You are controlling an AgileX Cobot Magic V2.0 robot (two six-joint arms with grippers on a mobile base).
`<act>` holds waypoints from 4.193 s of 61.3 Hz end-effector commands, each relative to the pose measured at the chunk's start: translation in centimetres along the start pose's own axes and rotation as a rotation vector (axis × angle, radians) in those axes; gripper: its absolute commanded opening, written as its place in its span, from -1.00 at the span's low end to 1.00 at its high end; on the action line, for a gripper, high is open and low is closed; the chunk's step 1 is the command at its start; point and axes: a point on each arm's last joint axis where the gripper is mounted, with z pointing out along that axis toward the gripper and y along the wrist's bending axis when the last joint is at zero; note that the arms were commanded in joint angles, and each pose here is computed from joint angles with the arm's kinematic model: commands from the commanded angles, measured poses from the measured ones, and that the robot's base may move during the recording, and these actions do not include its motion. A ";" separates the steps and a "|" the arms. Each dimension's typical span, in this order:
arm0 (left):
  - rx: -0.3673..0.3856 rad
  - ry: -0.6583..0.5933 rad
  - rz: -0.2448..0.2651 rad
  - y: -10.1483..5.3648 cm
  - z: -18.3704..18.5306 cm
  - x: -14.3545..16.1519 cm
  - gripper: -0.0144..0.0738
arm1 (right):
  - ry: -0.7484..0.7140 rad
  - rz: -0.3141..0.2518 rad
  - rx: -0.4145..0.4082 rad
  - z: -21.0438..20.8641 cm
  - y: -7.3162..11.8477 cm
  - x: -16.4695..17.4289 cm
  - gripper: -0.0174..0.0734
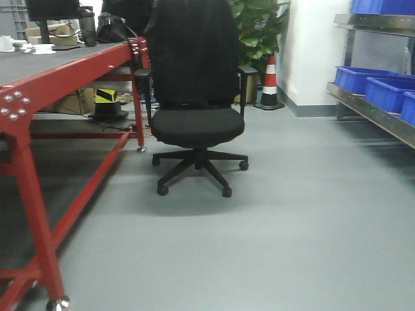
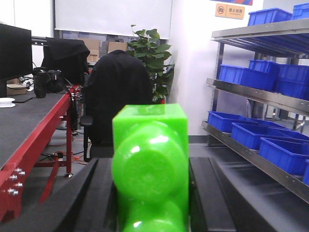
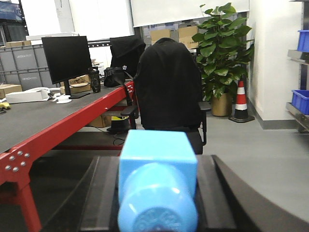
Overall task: Grab block from conveyor and place in blue bin
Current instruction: 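Drive toward the shelf of blue bins while holding both blocks, then move both held blocks over the open blue bin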
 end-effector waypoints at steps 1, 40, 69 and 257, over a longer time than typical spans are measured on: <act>0.003 -0.023 0.000 0.0 -0.1 -0.2 -0.92 | -0.022 -0.016 0.001 0.0 0.0 -0.2 -0.97; 0.002 -0.025 0.000 0.0 -0.1 -0.3 -0.92 | -0.022 -0.016 0.001 0.0 0.0 -0.2 -0.97; 0.002 -0.025 0.000 0.0 -0.1 -0.3 -0.92 | -0.022 -0.016 0.001 0.0 0.0 -0.2 -0.97; 0.001 -0.052 0.000 0.0 -0.1 -0.5 -0.92 | -0.029 -0.016 0.000 0.0 0.0 -0.2 -0.97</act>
